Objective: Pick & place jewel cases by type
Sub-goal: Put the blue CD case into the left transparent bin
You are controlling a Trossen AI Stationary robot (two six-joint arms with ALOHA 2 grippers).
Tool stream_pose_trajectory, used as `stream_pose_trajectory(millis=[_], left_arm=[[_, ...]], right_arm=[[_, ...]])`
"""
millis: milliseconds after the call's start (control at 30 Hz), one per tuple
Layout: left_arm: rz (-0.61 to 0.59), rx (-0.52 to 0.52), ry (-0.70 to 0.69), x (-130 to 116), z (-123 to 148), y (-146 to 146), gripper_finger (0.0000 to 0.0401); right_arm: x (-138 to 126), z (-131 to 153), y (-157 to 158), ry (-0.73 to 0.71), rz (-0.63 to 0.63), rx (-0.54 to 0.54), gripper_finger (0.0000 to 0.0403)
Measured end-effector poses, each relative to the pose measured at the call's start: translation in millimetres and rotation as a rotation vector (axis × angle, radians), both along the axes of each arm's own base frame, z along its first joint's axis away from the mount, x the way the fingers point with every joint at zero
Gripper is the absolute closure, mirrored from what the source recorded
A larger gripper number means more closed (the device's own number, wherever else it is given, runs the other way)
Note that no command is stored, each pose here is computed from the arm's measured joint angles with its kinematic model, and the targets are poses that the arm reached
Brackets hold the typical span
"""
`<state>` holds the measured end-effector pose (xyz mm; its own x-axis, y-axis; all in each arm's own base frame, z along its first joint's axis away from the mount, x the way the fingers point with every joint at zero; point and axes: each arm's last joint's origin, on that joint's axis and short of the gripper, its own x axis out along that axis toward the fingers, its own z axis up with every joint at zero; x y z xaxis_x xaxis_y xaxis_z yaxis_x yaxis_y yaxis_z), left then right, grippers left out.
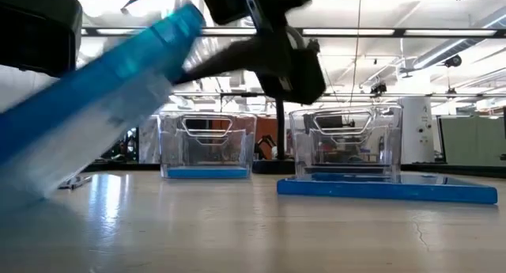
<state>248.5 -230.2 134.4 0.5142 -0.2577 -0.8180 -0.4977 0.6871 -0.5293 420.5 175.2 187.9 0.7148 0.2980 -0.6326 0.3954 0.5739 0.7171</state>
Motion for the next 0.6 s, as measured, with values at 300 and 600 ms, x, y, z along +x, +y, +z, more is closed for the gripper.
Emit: stream_pose_trajectory(millis=[300,600], left_arm=[[0.095,0.081,-0.105,4.4,1.2,3.5,0.0188],[0.091,0.109,-0.123,1.4,5.4,3.9,0.0188]], right_arm=[[7.1,-32.8,2.8,0.097,0.026,0.139,0.0181],[10.6,-24.2,-24.1,0.112,0.021,0.113,0.0310]])
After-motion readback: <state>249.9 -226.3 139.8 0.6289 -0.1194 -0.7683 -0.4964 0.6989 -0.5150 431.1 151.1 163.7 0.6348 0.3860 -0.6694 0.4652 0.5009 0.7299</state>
